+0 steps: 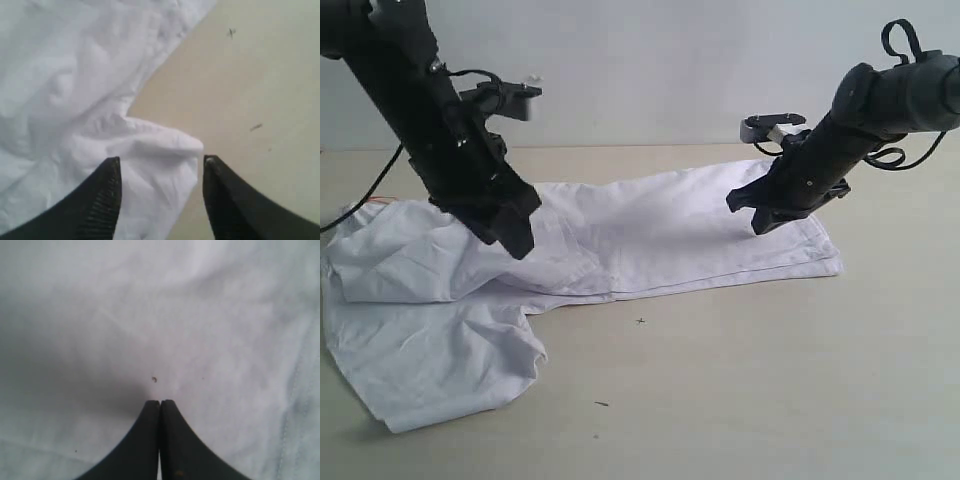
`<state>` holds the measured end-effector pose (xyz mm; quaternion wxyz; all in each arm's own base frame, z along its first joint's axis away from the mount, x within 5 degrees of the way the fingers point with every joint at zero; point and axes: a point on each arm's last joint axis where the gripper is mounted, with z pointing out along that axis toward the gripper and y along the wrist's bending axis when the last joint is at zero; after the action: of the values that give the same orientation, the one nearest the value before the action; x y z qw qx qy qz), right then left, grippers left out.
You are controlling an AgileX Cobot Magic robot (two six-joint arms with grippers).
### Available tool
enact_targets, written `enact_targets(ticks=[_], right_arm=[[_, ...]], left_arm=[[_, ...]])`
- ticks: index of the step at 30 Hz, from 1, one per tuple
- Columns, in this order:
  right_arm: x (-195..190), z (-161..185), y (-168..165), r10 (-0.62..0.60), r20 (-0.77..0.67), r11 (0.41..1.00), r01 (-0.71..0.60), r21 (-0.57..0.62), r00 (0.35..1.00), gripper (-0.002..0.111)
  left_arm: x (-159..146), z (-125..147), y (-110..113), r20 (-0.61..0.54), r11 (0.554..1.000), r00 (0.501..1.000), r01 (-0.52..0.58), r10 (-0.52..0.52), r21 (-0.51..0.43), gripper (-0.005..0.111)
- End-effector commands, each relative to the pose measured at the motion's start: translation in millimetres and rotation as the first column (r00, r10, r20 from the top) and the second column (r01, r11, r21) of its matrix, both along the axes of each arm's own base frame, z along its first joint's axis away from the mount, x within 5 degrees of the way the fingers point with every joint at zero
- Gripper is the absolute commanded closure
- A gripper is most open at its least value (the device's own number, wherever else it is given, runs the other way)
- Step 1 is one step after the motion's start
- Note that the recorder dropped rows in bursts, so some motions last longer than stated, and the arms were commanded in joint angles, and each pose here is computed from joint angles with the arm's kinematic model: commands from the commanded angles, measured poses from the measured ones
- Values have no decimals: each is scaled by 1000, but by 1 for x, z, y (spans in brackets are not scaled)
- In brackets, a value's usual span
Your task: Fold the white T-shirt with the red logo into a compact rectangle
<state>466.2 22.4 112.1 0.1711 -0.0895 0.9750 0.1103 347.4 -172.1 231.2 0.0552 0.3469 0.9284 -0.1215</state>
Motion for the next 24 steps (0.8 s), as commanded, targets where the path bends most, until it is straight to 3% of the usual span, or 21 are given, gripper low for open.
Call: enact_targets(ticks=[1,5,10,18,24], right_arm=[[0,1,-2,-1,-1,1000,1,2,1000,108],[-2,0,-1,7,-24,1000,-7,7,1000,108],[-3,0,-1,7,-27,1000,-6,11,1000,108],[-3,0,-1,6,-25,1000,-6,10,1000,108],[-2,0,-1,5,-23,1000,-5,10,1000,108]], left_arm=[[-60,-7,-9,69,998,997,16,-20,65,57],[-102,-28,-15,164,998,986,19,-29,65,57],[-134,-73,-12,172,991,982,51,-72,125,49],[-135,-110,-17,217,958,959,123,-182,261,43],[-119,-125,-6,294,890,943,6,-157,457,46]])
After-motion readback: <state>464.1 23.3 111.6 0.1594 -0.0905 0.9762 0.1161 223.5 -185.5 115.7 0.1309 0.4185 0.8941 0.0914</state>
